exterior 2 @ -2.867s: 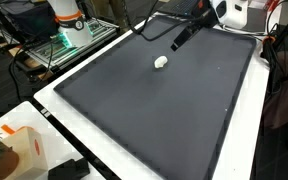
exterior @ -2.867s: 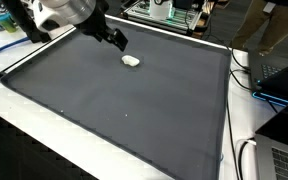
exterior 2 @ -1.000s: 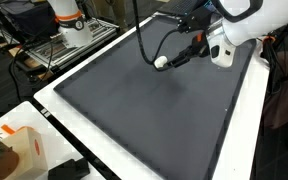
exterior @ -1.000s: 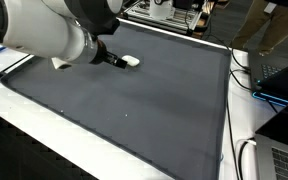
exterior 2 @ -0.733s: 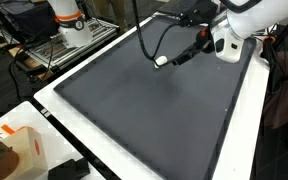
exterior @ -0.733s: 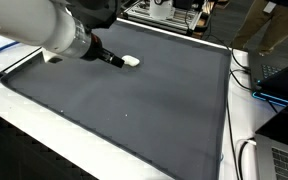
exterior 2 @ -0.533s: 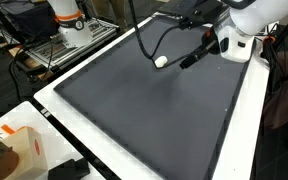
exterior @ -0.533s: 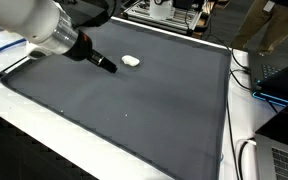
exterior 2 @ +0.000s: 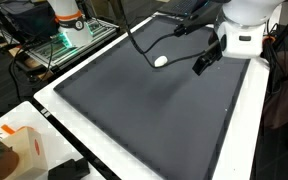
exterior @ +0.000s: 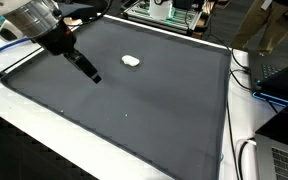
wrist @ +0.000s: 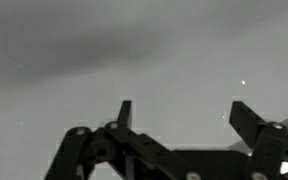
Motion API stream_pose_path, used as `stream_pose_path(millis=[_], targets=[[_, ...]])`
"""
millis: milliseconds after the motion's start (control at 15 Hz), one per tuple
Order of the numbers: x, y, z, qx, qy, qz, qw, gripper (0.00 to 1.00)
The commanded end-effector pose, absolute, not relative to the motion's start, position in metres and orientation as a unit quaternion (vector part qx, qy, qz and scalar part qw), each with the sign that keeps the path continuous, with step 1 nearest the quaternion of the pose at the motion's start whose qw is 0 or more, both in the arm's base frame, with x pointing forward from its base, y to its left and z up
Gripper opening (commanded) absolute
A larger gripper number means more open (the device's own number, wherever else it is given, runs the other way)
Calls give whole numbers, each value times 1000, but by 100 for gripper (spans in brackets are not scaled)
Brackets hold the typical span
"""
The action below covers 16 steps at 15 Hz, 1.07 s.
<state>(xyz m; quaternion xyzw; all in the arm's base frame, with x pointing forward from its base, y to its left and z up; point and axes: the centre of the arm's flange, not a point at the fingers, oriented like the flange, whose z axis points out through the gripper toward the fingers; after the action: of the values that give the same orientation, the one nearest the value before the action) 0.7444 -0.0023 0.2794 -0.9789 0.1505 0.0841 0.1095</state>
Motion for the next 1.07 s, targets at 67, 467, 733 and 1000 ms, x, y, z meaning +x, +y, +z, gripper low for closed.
stream_pose_path(millis=[67,467,733,1000], targets=[[656,-6,302,-977,134,111,120,100],[601,-1,339,-986,47,120,105,100],[625,1,347,-985,40,125,111,100],[597,2,363,-985,31,125,110,100]])
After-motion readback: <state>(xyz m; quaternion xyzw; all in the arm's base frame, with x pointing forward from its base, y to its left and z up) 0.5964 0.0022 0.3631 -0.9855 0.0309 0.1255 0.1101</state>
